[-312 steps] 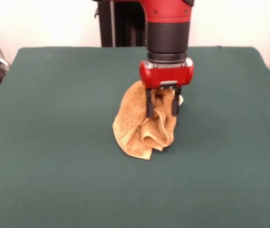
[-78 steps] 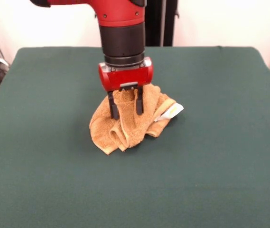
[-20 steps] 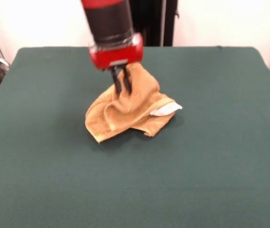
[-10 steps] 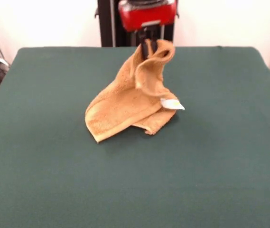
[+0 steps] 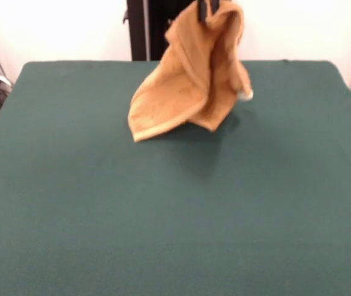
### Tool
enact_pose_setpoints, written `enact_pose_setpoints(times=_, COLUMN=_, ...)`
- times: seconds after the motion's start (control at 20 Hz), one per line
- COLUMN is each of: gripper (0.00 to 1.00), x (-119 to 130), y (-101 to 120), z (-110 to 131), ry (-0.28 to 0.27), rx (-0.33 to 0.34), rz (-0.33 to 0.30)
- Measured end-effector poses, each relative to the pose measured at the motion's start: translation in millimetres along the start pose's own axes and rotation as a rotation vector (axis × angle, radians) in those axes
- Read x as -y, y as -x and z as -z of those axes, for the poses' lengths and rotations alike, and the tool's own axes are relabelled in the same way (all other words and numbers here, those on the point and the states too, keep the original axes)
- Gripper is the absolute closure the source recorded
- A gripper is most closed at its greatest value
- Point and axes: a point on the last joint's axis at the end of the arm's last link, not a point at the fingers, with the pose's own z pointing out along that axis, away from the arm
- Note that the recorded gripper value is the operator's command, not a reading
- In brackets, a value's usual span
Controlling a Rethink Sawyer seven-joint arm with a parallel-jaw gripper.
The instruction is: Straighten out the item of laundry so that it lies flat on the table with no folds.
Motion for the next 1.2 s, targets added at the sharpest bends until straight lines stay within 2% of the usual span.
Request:
enact_pose_setpoints(times=0.2, gripper=1.0, x=3, y=-22, z=41, ry=-0.019, rx=-0.049, rz=-0.055)
enact_pose_setpoints(times=0.3, gripper=1.0, x=4, y=-28, z=54, ry=-0.025, rx=-0.065, rz=-0.071)
enact_pose_setpoints(times=0.4, gripper=1.0, x=7, y=-39, z=82, ry=-0.038, rx=-0.091, rz=-0.104)
enact_pose_setpoints(times=0.75, gripper=1.0, x=14, y=-64, z=141, ry=-0.078, rx=-0.118, rz=-0.168)
enact_pose_setpoints(times=0.8, gripper=0.0, x=17, y=-70, z=156, ry=-0.092, rx=-0.109, rz=-0.187)
enact_pose_setpoints(times=1.2, gripper=0.0, x=21, y=-72, z=173, ry=-0.107, rx=-0.054, rz=-0.218)
